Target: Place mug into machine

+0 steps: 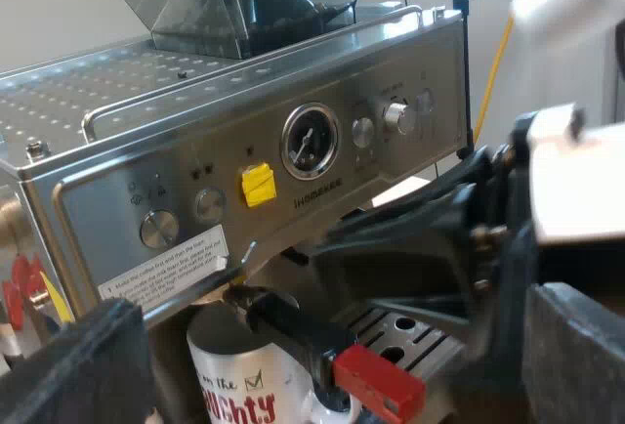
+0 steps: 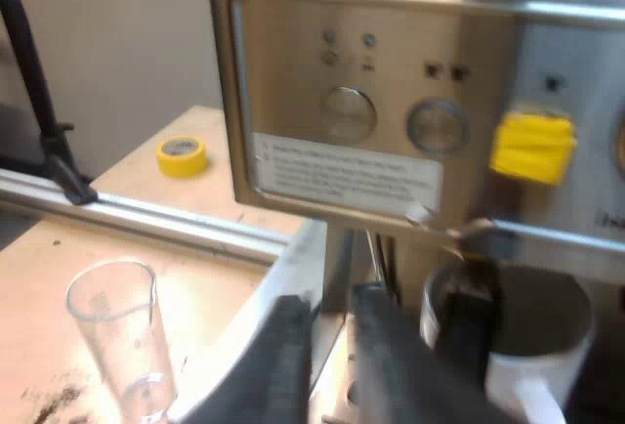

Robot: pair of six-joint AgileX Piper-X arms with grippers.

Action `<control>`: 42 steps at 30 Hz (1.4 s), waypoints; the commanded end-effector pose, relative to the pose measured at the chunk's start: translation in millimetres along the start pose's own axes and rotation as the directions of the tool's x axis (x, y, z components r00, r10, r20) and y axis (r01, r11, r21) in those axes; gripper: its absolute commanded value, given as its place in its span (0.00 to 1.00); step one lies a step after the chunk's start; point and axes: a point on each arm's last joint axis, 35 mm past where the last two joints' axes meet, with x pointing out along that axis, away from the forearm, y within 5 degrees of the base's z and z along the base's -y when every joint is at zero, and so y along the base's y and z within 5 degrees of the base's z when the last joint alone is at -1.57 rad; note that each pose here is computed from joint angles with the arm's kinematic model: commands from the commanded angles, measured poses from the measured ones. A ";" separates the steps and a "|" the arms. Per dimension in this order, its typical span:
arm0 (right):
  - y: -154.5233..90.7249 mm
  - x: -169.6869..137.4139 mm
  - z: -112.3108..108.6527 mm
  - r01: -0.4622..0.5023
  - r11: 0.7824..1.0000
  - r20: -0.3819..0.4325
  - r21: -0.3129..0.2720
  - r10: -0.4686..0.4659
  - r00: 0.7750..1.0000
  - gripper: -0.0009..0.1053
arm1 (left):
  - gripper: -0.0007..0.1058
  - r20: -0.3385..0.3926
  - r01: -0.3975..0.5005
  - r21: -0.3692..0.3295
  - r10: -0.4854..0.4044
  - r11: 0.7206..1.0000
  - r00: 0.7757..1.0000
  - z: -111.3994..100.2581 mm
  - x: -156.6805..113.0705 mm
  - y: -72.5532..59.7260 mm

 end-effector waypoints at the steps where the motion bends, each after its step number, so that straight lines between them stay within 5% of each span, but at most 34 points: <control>1: -13.8 -12.3 9.2 -0.021 1.000 -0.019 0.015 0.021 1.000 0.47 | 0.74 0.027 0.012 0.005 -0.012 1.000 1.000 8.5 -2.9 -1.7; 4: -25.1 -21.2 13.7 -0.056 0.998 -0.034 0.001 0.056 0.998 0.63 | 0.74 0.046 0.013 0.009 -0.014 1.000 0.999 14.7 -6.6 -3.1; 9: -55.9 -40.5 21.7 -0.064 0.996 -0.068 -0.064 0.060 0.996 0.66 | 0.74 0.066 0.012 -0.005 -0.011 1.000 0.998 19.4 -9.2 -3.9; 12: -76.8 -48.6 24.0 -0.076 0.990 -0.094 -0.116 0.065 0.993 0.66 | 0.74 0.078 -0.022 -0.120 0.032 0.992 0.996 21.2 -10.2 -2.8; 17: -125.7 -52.7 27.9 -0.065 0.995 -0.126 -0.074 0.055 0.991 0.66 | 0.74 0.100 -0.059 -0.162 0.076 0.985 0.992 30.3 -13.5 -2.7; 25: -201.4 -58.6 25.1 0.039 0.999 -0.162 0.024 -0.035 0.986 0.66 | 0.74 -0.010 -0.159 -0.177 0.160 0.971 0.987 77.1 32.1 5.7; 28: -250.5 -60.4 11.6 0.111 0.990 -0.197 0.087 -0.092 0.976 0.66 | 0.74 -0.052 -0.206 -0.180 0.200 0.962 0.978 97.3 56.3 12.6; 33: -299.0 -72.2 -17.6 0.197 0.962 -0.237 0.188 -0.151 0.960 0.66 | 0.74 -0.061 -0.297 -0.184 0.291 0.937 0.955 117.5 72.8 26.1; 36: -315.7 -84.3 -32.5 0.244 0.949 -0.255 0.201 -0.190 0.948 0.66 | 0.74 -0.041 -0.397 -0.186 0.397 0.899 0.917 133.9 74.1 41.4; 42: -335.2 -109.4 -47.7 0.347 0.906 -0.258 0.241 -0.285 0.923 0.66 | 0.74 -0.076 -0.540 -0.185 0.535 0.821 0.841 131.1 63.3 57.2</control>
